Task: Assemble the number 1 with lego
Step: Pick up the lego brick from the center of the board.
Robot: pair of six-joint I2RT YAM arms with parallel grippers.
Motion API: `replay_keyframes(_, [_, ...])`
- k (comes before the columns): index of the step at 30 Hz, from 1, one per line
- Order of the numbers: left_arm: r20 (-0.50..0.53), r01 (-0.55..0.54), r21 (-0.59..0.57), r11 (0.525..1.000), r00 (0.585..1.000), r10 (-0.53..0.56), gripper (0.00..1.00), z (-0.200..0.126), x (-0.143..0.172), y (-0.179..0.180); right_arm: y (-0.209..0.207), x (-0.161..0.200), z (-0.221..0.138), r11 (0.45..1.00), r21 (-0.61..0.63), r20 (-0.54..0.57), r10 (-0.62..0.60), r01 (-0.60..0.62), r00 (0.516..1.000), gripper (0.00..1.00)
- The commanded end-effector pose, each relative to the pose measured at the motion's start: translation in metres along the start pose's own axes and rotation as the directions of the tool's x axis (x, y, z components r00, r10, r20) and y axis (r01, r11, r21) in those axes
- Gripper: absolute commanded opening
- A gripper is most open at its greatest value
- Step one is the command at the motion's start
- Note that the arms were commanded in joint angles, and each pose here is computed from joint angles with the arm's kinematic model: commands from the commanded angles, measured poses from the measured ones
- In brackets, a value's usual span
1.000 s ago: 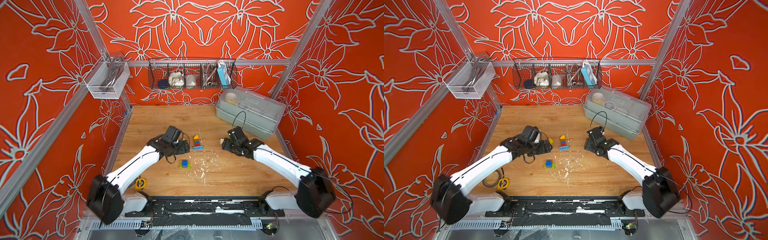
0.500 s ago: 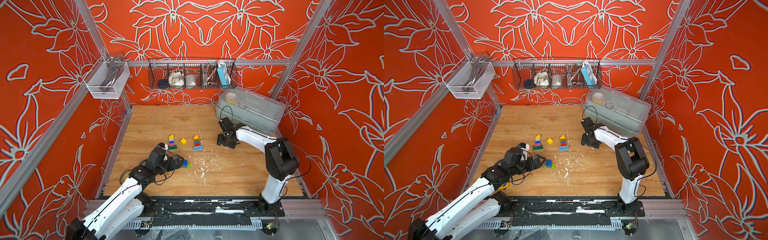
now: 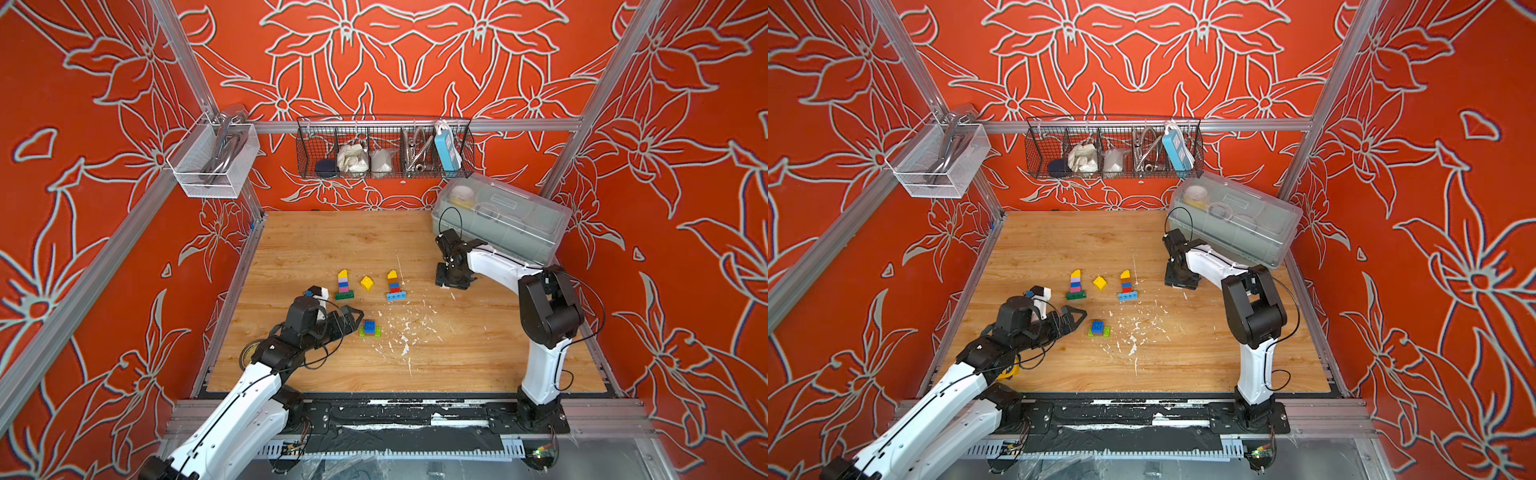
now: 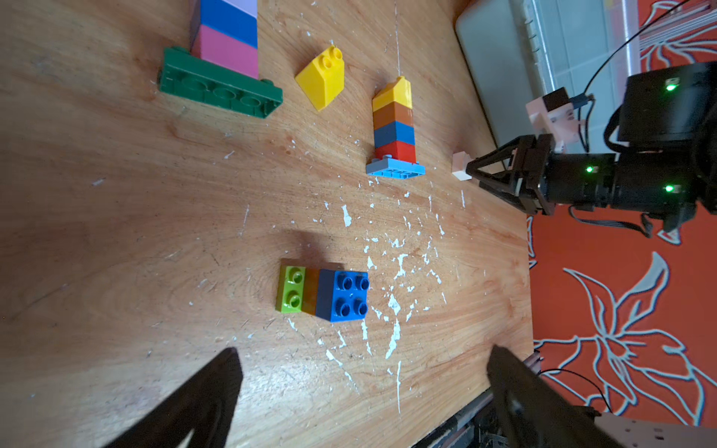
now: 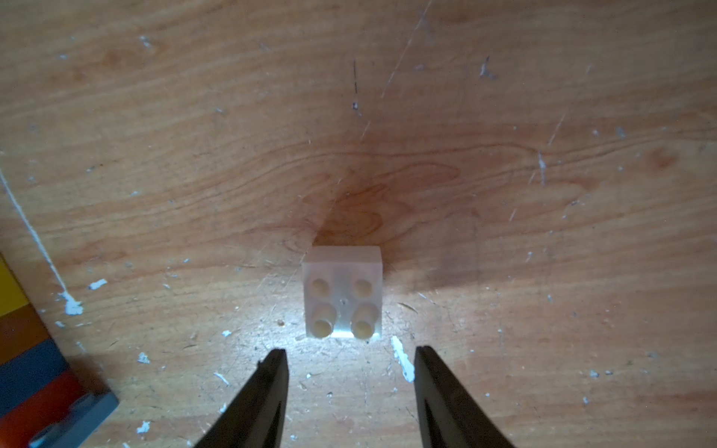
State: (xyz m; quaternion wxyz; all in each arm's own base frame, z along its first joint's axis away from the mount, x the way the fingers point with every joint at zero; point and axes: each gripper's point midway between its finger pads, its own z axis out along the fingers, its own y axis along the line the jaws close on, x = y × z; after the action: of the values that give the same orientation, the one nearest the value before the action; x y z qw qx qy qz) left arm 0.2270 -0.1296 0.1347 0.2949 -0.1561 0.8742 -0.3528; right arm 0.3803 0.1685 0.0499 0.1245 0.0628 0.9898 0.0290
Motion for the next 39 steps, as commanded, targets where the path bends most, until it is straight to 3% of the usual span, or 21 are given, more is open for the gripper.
replay_keyframes(1, [0.018, 0.015, 0.03, 0.999, 1.0, -0.015, 0.99, -0.004, -0.002, -0.003, -0.003, -0.005, 0.003, 1.0, -0.001, 0.004, -0.015, 0.015, 1.0, 0.54])
replay_keyframes(20, [-0.008, 0.058, 0.017, 0.998, 0.998, -0.057, 0.99, 0.004, -0.002, 0.003, -0.001, -0.017, 0.018, 0.998, 0.033, -0.015, -0.056, 0.057, 0.998, 0.5])
replay_keyframes(24, [-0.011, 0.064, 0.016, 0.998, 0.998, -0.064, 0.99, 0.005, -0.002, 0.004, 0.0, -0.016, 0.02, 0.998, 0.028, -0.018, -0.051, 0.051, 0.999, 0.42])
replay_keyframes(27, [-0.011, 0.07, 0.017, 0.997, 0.997, -0.07, 0.99, 0.005, -0.003, 0.005, 0.001, -0.013, 0.021, 0.999, 0.023, -0.033, -0.048, 0.049, 0.998, 0.3])
replay_keyframes(30, [-0.01, 0.078, 0.018, 0.997, 0.997, -0.078, 0.99, 0.005, -0.003, 0.007, -0.001, -0.01, 0.021, 0.999, 0.027, -0.041, -0.036, 0.037, 0.998, 0.29])
replay_keyframes(39, [0.006, 0.093, 0.017, 0.996, 0.996, -0.093, 0.99, 0.001, -0.004, 0.01, 0.01, 0.015, -0.023, 1.0, -0.02, -0.024, 0.008, -0.009, 1.0, 0.28])
